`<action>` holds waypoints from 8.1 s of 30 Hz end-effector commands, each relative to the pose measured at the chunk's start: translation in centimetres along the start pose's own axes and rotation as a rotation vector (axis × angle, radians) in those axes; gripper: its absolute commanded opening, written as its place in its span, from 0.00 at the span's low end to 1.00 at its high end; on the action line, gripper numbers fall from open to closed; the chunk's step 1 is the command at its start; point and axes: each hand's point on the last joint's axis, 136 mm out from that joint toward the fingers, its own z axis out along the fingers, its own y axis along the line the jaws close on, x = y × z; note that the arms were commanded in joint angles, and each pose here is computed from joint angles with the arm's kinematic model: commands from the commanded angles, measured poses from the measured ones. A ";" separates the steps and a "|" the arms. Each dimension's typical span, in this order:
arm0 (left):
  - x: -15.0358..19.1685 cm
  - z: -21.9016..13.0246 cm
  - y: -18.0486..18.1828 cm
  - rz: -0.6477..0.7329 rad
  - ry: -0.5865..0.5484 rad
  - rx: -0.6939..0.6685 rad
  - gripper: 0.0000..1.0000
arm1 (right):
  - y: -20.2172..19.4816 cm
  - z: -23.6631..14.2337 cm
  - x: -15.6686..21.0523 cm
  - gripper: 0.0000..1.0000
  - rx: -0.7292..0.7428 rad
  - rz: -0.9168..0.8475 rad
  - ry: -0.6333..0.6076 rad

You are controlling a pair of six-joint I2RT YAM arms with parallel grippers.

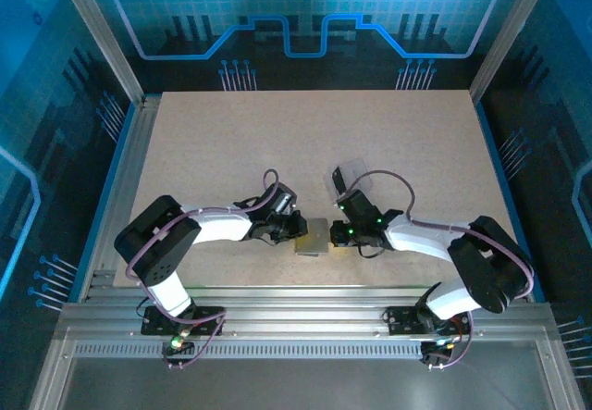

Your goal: Put the credit cards into the card holder

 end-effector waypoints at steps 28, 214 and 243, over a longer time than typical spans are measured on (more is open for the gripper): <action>6.3 1.9 7.7 -0.066 0.127 -0.218 0.15 | 2.3 0.0 -0.5 0.48 0.065 -0.057 0.062; 0.9 -3.2 6.6 -0.143 0.080 -0.117 0.15 | 5.3 3.9 -4.3 0.41 0.329 -0.498 0.215; 1.5 -1.8 7.5 -0.149 0.108 -0.126 0.15 | 7.4 3.2 -2.9 0.08 0.219 -0.468 0.222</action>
